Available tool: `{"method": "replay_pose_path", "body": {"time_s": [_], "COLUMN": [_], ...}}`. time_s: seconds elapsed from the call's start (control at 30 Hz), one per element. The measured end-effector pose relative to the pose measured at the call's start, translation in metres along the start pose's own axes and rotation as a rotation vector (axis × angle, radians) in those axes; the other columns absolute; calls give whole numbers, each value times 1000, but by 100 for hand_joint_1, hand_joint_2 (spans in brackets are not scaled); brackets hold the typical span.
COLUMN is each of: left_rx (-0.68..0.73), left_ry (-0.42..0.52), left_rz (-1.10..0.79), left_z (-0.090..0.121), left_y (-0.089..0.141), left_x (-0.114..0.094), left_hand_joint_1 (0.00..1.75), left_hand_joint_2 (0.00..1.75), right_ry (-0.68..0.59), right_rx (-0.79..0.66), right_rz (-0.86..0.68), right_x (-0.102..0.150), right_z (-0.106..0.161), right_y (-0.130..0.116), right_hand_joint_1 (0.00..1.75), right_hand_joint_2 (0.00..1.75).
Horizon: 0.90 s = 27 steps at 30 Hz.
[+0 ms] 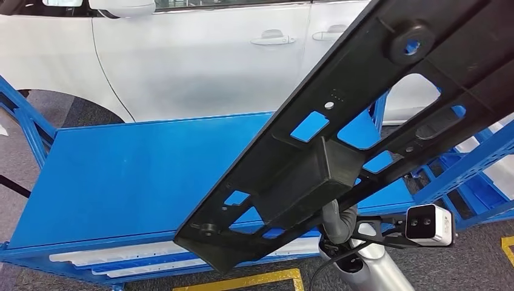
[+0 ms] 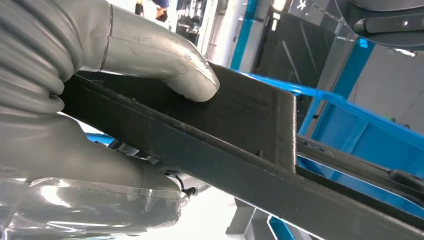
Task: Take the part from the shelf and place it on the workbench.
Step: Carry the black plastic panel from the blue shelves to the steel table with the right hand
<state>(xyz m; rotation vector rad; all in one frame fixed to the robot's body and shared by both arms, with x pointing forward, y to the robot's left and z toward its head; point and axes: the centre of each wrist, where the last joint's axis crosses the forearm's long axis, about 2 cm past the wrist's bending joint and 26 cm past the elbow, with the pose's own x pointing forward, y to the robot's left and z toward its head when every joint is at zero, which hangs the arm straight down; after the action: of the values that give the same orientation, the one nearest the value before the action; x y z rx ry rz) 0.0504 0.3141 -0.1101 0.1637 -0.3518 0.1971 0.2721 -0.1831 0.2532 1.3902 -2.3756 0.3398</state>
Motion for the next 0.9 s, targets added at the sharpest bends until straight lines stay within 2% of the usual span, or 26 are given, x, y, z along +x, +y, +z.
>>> {"method": "replay_pose_path", "body": {"time_s": [0.3, 0.47, 0.73, 0.9], "left_rx": [4, -5, -27, -26], "left_ry": [6, 4, -7, 20], "left_rz": [0, -29, -66, -70], "left_z": [0, -1, -3, -3], "left_y": [-2, -1, 3, 4], "left_x": [3, 3, 10, 9], "left_hand_joint_1": [0, 0, 0, 0], "left_hand_joint_2": [175, 175, 175, 175], "right_ry": [33, 60, 84, 80], "right_rx": [2, -31, 10, -4], "right_rz": [-13, 35, 92, 109], "right_x": [-5, -8, -3, 2], "right_z": [3, 8, 20, 24], "right_y": [7, 12, 37, 42], "right_hand_joint_1": [175, 175, 175, 175], "right_hand_joint_2": [175, 175, 175, 175]}}
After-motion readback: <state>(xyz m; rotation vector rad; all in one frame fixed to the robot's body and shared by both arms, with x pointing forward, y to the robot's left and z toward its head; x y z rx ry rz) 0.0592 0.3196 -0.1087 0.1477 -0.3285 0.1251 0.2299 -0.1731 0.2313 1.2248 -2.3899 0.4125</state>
